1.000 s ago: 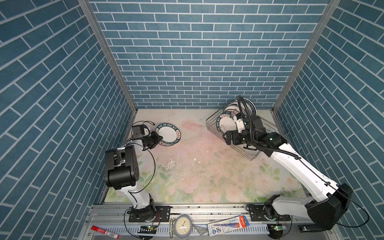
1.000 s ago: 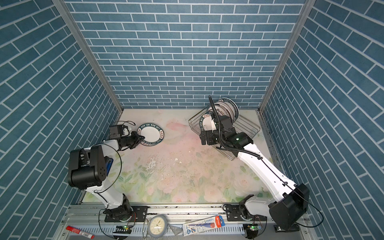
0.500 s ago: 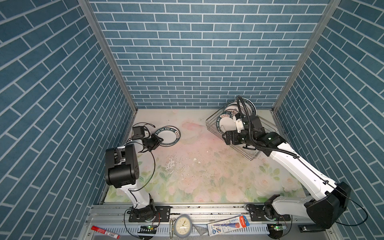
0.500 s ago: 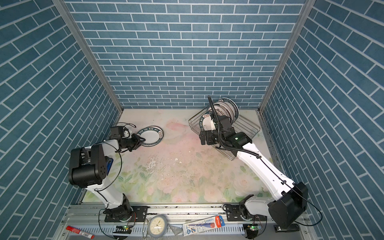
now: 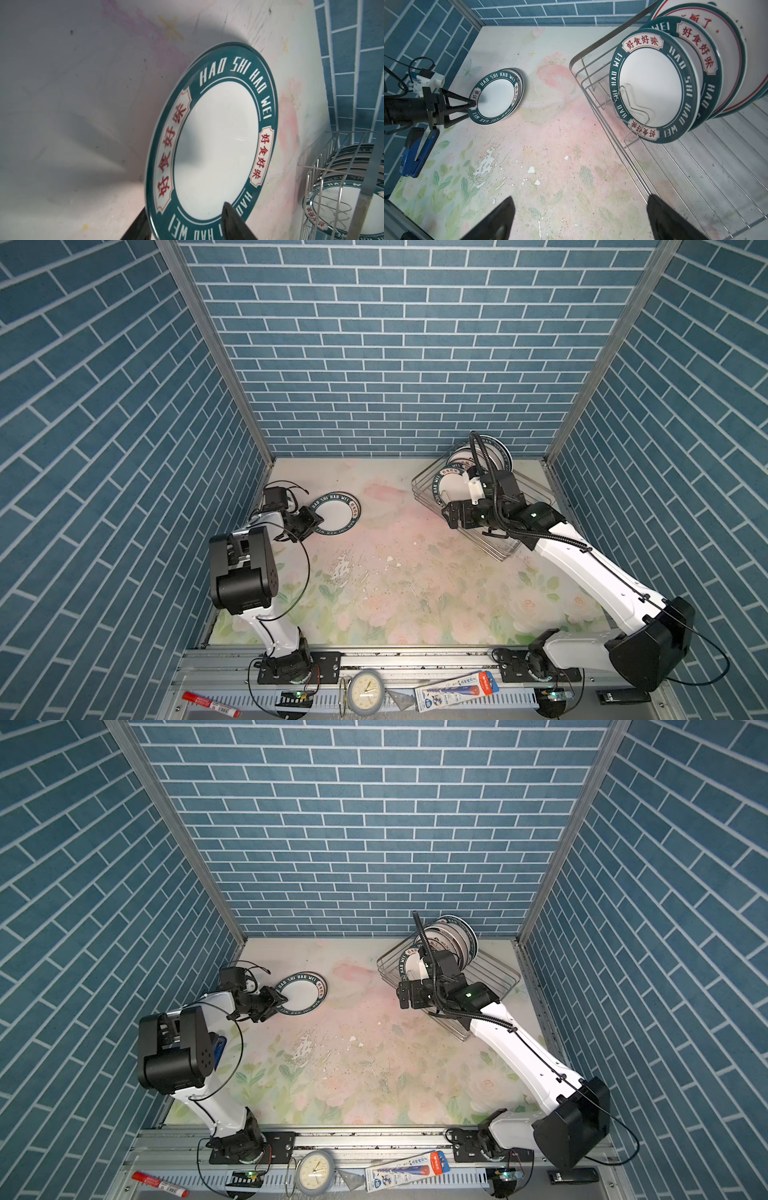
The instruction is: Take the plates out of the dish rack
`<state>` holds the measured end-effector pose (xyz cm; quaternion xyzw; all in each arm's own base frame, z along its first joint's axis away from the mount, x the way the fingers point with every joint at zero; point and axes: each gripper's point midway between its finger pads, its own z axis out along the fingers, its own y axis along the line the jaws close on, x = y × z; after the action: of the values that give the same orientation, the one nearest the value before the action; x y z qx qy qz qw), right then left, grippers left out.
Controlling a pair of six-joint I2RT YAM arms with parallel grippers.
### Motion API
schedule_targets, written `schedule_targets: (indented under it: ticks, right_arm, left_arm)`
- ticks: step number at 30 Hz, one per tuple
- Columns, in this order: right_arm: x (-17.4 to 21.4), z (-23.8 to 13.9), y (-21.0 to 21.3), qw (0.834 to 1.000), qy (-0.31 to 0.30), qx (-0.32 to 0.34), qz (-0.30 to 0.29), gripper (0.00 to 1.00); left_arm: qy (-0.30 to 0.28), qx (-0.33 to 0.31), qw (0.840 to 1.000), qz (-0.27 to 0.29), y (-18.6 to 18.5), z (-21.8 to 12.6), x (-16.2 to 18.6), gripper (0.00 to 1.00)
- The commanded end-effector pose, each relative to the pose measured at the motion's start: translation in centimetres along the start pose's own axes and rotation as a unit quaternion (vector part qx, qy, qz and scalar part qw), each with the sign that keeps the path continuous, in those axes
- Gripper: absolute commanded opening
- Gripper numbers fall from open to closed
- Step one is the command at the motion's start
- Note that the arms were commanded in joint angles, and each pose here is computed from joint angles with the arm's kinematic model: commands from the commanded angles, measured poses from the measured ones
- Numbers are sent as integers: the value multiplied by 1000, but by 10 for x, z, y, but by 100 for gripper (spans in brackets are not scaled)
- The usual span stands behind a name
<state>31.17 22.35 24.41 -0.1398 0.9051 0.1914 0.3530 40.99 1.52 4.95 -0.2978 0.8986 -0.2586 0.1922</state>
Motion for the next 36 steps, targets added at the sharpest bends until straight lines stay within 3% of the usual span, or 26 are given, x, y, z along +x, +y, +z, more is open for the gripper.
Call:
schedule_targets:
  ticks: [1, 13, 26, 36]
  right_arm:
    - [2, 4, -1, 1000, 5, -1, -11, 99]
    - [3, 8, -8, 999, 22, 11, -22, 99]
    - [-19, 14, -58, 997, 31, 74, -10, 99]
    - [-33, 32, -73, 994, 41, 92, -43, 99]
  left_arm:
    - [25, -27, 999, 0, 13, 7, 6, 55]
    - [27, -60, 998, 7, 16, 10, -1, 56]
    - [47, -114, 991, 48, 4, 16, -6, 57]
    - [57, -132, 987, 66, 0, 23, -9, 59]
